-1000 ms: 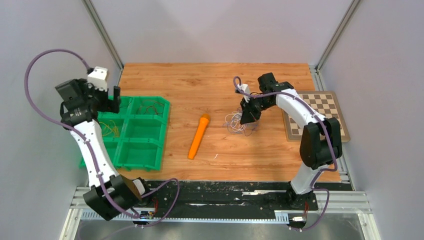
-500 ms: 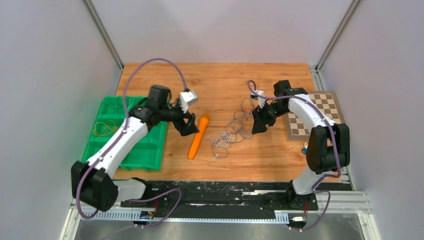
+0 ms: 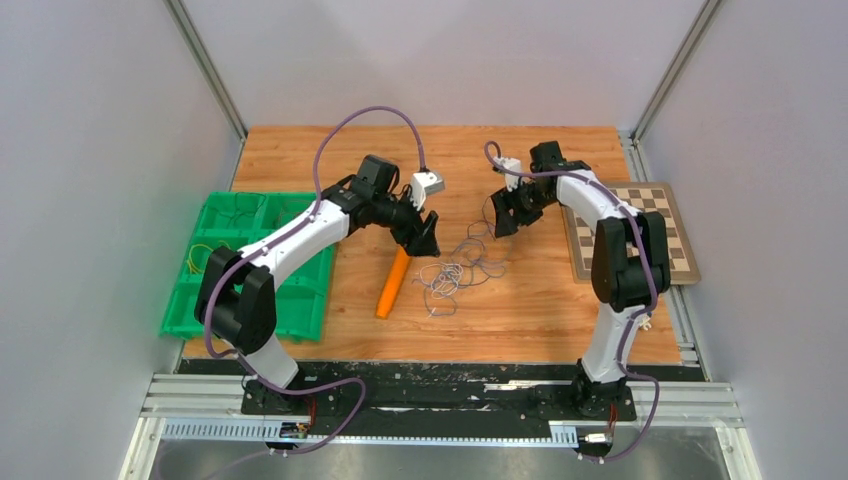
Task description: Untangle the cables
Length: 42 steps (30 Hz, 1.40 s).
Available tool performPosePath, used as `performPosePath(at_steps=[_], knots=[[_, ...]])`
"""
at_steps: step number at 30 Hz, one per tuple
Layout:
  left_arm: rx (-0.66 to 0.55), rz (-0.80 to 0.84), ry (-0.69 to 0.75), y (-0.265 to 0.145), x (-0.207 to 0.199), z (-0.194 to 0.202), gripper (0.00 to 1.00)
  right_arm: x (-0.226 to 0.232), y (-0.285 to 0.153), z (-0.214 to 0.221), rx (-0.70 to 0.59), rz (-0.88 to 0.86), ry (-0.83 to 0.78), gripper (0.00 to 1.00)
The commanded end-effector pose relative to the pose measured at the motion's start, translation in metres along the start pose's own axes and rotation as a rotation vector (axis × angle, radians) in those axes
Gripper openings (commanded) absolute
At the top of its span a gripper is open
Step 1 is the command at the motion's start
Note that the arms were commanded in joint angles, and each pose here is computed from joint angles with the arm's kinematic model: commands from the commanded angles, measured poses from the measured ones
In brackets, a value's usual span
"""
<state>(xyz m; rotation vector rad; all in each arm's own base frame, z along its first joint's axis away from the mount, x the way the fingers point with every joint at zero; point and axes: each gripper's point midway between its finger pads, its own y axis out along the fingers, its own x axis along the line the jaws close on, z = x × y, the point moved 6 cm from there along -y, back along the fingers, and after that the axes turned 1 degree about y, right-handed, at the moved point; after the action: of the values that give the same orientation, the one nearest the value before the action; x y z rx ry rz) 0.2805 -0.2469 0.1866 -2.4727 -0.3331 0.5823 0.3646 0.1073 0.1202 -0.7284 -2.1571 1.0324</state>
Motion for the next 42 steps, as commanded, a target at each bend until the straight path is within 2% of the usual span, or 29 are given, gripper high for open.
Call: performPosePath(at_steps=[1, 7, 11, 15, 17, 20, 24, 28, 31, 36, 42], knots=[[-0.056, -0.054, 0.070, -0.013, 0.003, -0.028, 0.87, -0.033, -0.006, -0.055, -0.119, 0.166, -0.030, 0.66], [-0.035, -0.125, 0.067, -0.026, 0.009, -0.018, 0.94, -0.069, 0.016, -0.064, -0.069, 0.283, -0.003, 0.85], [-0.027, -0.179, 0.061, -0.034, 0.017, -0.013, 0.96, -0.081, 0.035, -0.064, -0.046, 0.281, -0.013, 0.89], [-0.011, -0.214, 0.055, -0.039, 0.024, -0.008, 0.96, -0.093, 0.055, -0.066, -0.035, 0.275, -0.020, 0.85], [-0.006, -0.227, 0.056, -0.042, 0.026, -0.007, 0.96, -0.094, 0.063, -0.068, -0.036, 0.273, -0.026, 0.76], [0.000, -0.250, 0.046, -0.046, 0.031, -0.005, 0.97, -0.086, 0.086, -0.069, 0.016, 0.316, -0.127, 0.56], [0.009, -0.275, -0.013, -0.059, 0.041, -0.004, 0.96, -0.064, 0.103, -0.074, 0.050, 0.292, -0.247, 0.03], [-0.038, -0.310, -0.071, -0.085, 0.048, -0.009, 0.96, -0.040, 0.072, -0.100, -0.043, 0.261, -0.278, 0.00], [-0.123, -0.365, -0.044, -0.113, 0.045, -0.017, 0.99, -0.001, 0.011, -0.143, -0.234, 0.190, -0.335, 0.00], [-0.295, -0.435, 0.120, -0.151, 0.025, -0.043, 1.00, 0.075, -0.084, -0.190, -0.522, -0.012, -0.404, 0.00], [-0.471, -0.386, 0.327, -0.186, -0.015, -0.086, 1.00, 0.144, -0.143, -0.206, -0.662, -0.216, -0.458, 0.00]])
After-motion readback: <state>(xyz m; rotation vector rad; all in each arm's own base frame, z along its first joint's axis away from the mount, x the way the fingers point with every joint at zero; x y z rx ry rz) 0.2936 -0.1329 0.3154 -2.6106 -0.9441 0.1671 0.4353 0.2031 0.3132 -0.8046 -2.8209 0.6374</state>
